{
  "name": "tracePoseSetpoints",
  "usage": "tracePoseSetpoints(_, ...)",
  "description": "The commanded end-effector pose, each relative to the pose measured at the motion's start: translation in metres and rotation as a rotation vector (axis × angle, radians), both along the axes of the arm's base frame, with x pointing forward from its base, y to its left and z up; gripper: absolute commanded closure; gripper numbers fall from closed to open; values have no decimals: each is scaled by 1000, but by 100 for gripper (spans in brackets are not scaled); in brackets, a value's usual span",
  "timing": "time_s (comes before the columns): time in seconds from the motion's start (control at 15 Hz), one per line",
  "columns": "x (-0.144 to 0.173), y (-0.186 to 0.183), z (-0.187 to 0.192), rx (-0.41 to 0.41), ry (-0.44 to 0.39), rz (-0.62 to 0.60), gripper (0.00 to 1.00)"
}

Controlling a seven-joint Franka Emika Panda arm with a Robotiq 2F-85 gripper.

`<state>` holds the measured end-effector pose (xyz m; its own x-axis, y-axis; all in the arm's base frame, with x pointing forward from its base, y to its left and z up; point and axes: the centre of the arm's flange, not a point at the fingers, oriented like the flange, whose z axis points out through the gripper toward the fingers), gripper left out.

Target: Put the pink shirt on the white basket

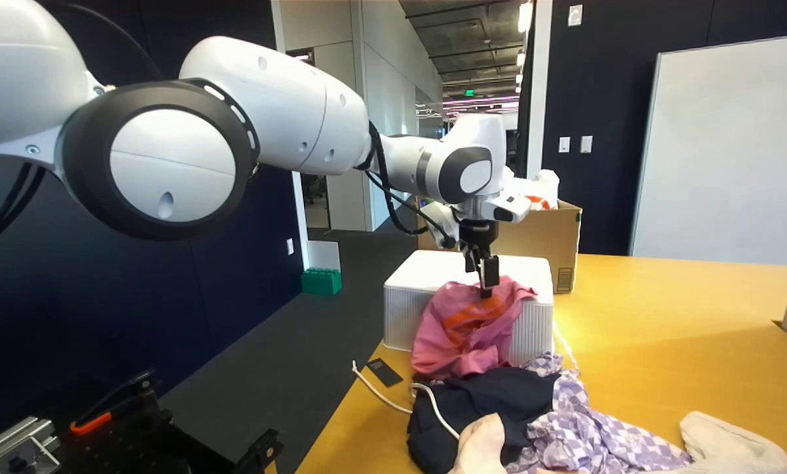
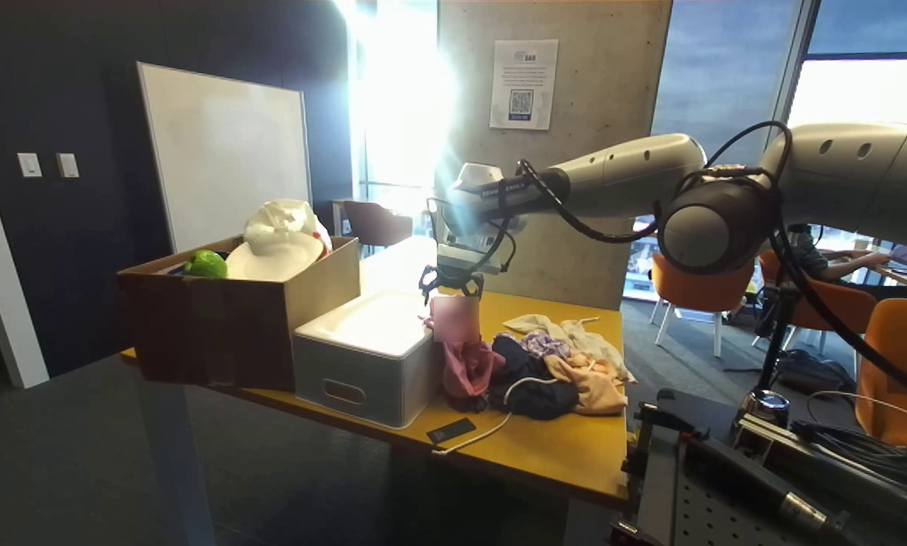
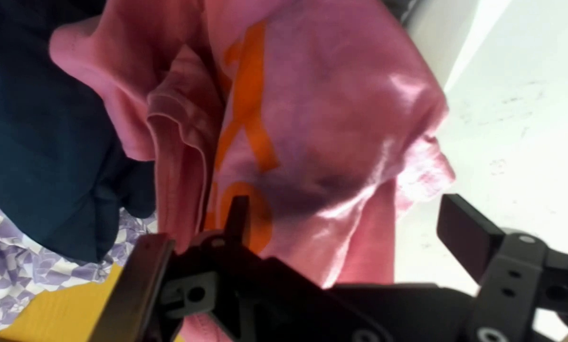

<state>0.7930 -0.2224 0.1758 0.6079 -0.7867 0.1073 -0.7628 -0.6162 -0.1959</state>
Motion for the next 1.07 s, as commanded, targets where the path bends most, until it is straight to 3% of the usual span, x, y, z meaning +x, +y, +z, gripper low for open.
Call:
tracePoseSetpoints(0.0,42,0,2,-16,-48,-31,0)
tracePoseSetpoints(0.6,29,-19,-32,26,36,-67,0)
tracePoseSetpoints(0.67,27,-21,-34,27,34,-70,25)
tracePoseSetpoints(0.73,26,-21,-34,25,35,-73,26)
tracePoseSetpoints(1.0,23,-16,-20,27,10,-74,58)
